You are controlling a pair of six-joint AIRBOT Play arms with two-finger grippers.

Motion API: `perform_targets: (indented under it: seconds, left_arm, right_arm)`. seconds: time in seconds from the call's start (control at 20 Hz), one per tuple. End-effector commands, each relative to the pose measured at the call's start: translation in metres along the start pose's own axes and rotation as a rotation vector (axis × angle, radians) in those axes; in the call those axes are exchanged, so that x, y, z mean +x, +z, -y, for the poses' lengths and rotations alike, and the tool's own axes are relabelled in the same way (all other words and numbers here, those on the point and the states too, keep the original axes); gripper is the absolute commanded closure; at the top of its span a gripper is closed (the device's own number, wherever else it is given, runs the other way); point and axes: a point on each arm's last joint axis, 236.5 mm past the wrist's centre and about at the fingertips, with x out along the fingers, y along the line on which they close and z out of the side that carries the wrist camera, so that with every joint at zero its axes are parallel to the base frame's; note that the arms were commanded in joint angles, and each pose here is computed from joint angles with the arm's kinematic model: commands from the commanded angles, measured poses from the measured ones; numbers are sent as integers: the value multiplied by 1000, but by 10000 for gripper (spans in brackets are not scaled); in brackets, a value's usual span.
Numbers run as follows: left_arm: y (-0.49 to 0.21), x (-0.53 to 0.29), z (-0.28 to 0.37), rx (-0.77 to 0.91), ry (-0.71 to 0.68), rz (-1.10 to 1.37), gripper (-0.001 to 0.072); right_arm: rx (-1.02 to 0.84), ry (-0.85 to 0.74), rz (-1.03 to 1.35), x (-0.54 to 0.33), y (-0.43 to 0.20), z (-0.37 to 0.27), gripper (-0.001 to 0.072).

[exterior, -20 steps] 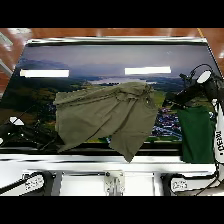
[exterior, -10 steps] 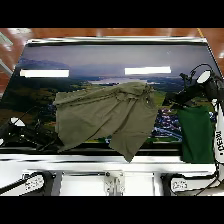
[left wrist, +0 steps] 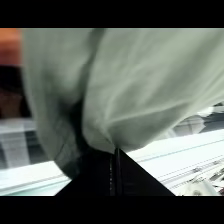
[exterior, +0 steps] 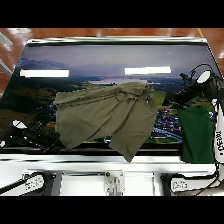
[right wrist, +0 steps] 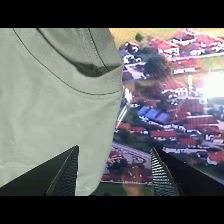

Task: Fold the shirts.

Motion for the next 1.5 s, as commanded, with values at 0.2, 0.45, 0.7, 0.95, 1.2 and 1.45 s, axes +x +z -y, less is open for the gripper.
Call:
perform_targets:
  seconds: [0.2, 0.45, 0.7, 0.95, 1.2, 1.45]
  left_arm:
    - [51, -46, 24, 111, -23, 171, 671]
    - [66, -71, 4, 73, 23, 231, 671]
    - [66, -78, -20, 33, 83, 240, 671]
    - [80, -83, -26, -13, 92, 304, 671]
    - [82, -66, -28, -39, 90, 276, 554]
    - [84, -94, -34, -109, 76, 299, 20]
  right_arm:
    - [1, 0, -6, 0, -1, 0, 138]
    - [1, 1, -13, 0, -3, 0, 138]
    - [1, 2, -18, 0, -4, 0, 138]
    - [2, 4, -19, 0, -5, -1, 138]
    - [6, 21, -17, 0, -4, -5, 138]
    - [8, 38, -42, -1, -10, -9, 138]
